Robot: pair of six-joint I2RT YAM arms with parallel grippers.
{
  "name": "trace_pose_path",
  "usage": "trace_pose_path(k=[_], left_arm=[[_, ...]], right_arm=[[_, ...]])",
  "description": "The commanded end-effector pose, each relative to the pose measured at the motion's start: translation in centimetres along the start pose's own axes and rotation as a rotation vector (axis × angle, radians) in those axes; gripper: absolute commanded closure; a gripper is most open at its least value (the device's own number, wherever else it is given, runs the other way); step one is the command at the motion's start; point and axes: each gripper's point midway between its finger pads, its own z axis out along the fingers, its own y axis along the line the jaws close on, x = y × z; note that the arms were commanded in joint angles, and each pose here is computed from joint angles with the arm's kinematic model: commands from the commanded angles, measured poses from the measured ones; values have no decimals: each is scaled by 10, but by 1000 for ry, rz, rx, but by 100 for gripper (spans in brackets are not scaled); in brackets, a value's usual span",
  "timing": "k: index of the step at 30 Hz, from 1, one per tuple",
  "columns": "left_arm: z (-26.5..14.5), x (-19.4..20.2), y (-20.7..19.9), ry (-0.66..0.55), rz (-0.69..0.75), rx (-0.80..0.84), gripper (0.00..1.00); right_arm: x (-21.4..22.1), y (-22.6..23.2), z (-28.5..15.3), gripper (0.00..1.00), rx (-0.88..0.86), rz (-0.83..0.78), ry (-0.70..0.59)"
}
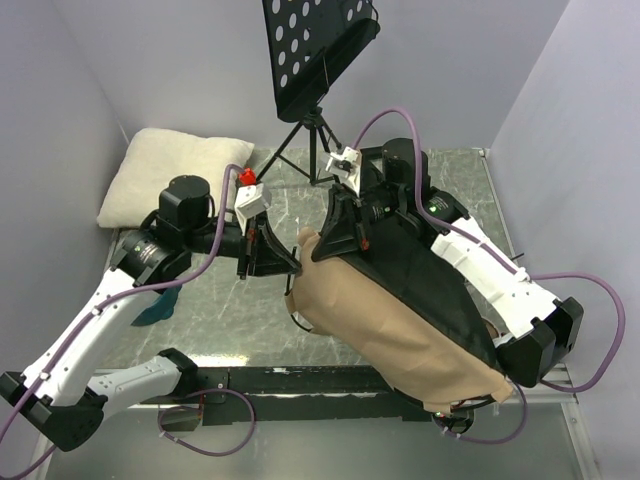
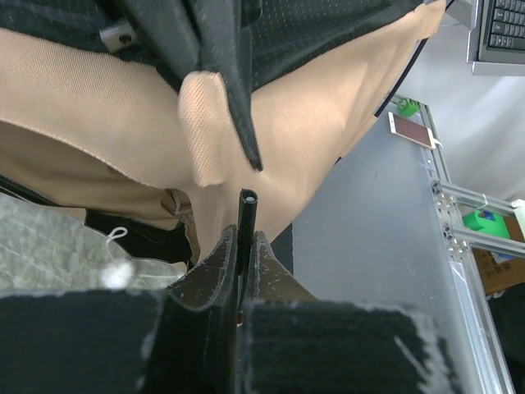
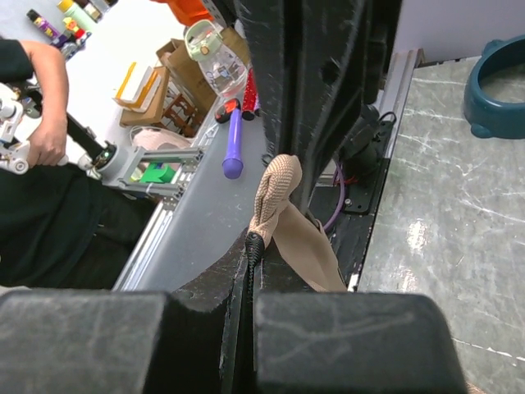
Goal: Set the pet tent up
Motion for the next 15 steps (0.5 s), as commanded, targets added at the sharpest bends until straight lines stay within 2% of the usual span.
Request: trace_pose_path(k=[1, 15], left_arm=[[5, 19, 3, 47, -96, 12, 99], [5, 1, -3, 31, -67, 37, 99]], right_arm=[[-10, 34, 1, 100, -77, -146, 1], [5, 28, 8, 100, -58, -118, 25]])
